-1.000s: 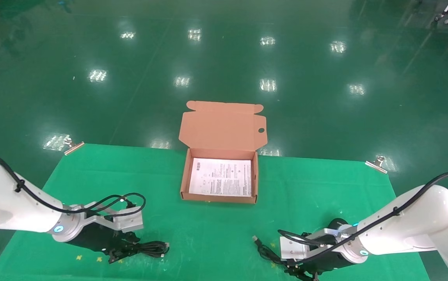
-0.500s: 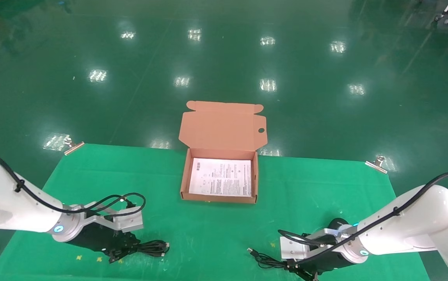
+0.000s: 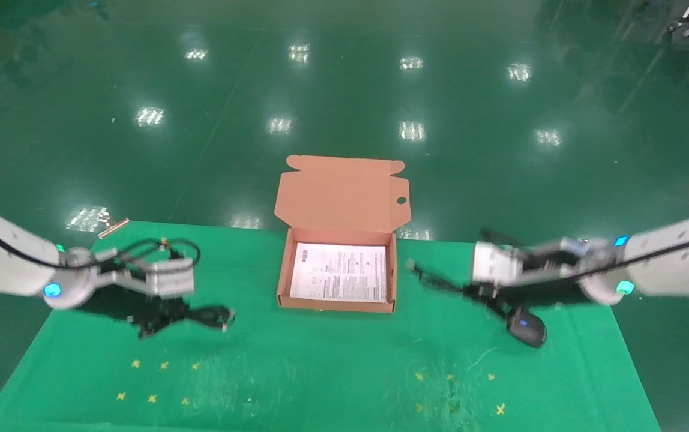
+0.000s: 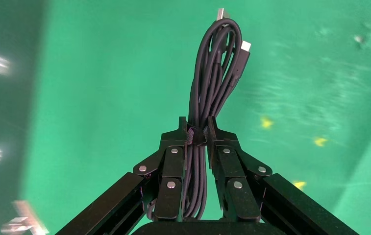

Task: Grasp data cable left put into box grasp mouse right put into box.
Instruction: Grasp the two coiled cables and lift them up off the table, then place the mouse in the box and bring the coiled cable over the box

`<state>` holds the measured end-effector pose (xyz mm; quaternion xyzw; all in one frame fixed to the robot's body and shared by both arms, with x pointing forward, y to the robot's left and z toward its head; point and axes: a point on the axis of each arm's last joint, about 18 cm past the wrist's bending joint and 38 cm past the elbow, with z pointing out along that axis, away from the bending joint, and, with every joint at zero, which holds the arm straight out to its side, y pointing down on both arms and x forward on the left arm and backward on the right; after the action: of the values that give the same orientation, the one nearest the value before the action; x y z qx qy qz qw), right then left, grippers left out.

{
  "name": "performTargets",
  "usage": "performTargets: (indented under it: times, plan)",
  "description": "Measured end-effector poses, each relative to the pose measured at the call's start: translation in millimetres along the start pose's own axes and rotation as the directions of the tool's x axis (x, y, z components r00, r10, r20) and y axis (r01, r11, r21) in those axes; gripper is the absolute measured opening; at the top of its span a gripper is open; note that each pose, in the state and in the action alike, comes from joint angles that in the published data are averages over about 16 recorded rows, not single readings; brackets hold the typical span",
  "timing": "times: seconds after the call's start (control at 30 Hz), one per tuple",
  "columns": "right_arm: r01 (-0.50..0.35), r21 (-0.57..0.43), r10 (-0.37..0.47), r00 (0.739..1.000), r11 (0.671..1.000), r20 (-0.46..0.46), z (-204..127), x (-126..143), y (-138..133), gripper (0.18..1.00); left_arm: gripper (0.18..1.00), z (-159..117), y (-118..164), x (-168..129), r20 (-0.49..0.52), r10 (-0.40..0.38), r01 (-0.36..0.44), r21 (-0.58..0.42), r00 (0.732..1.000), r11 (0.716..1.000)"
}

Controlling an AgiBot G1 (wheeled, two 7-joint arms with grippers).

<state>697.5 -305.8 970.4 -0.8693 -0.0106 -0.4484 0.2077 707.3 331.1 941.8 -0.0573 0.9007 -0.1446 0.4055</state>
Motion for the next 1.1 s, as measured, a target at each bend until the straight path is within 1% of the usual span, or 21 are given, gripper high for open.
performTargets:
  times: [0.13,0.27,0.47,0.6,0.8,0.93,1.1]
  plan:
    - [0.048,0.052,-0.043,0.994,0.997,-0.102,-22,34,-32,0.234,0.255,-25,-16,-23,0.092,0.043,-0.045,0.012,0.995,0.999]
    - [0.11,0.113,-0.087,0.979,0.988,-0.185,-35,61,-71,0.234,0.254,-45,-35,-42,0.177,0.073,-0.079,0.028,0.982,0.997]
    - [0.2,0.195,-0.142,0.95,0.96,-0.279,-41,94,-131,0.234,0.254,-64,-63,-65,0.278,0.093,-0.111,0.05,0.956,0.993]
    - [0.239,0.231,-0.157,0.934,0.943,-0.322,-39,110,-161,0.234,0.254,-72,-77,-77,0.321,0.095,-0.121,0.062,0.942,0.991]
    - [0.269,0.261,-0.165,0.918,0.927,-0.361,-35,125,-188,0.234,0.253,-77,-89,-90,0.359,0.101,-0.133,0.067,0.928,0.989]
    - [0.281,0.268,-0.17,0.912,0.921,-0.373,-33,129,-195,0.234,0.253,-79,-94,-95,0.372,0.107,-0.141,0.064,0.922,0.988]
    - [0.295,0.274,-0.18,0.908,0.915,-0.377,-33,130,-198,0.234,0.253,-80,-95,-99,0.379,0.115,-0.147,0.056,0.918,0.988]
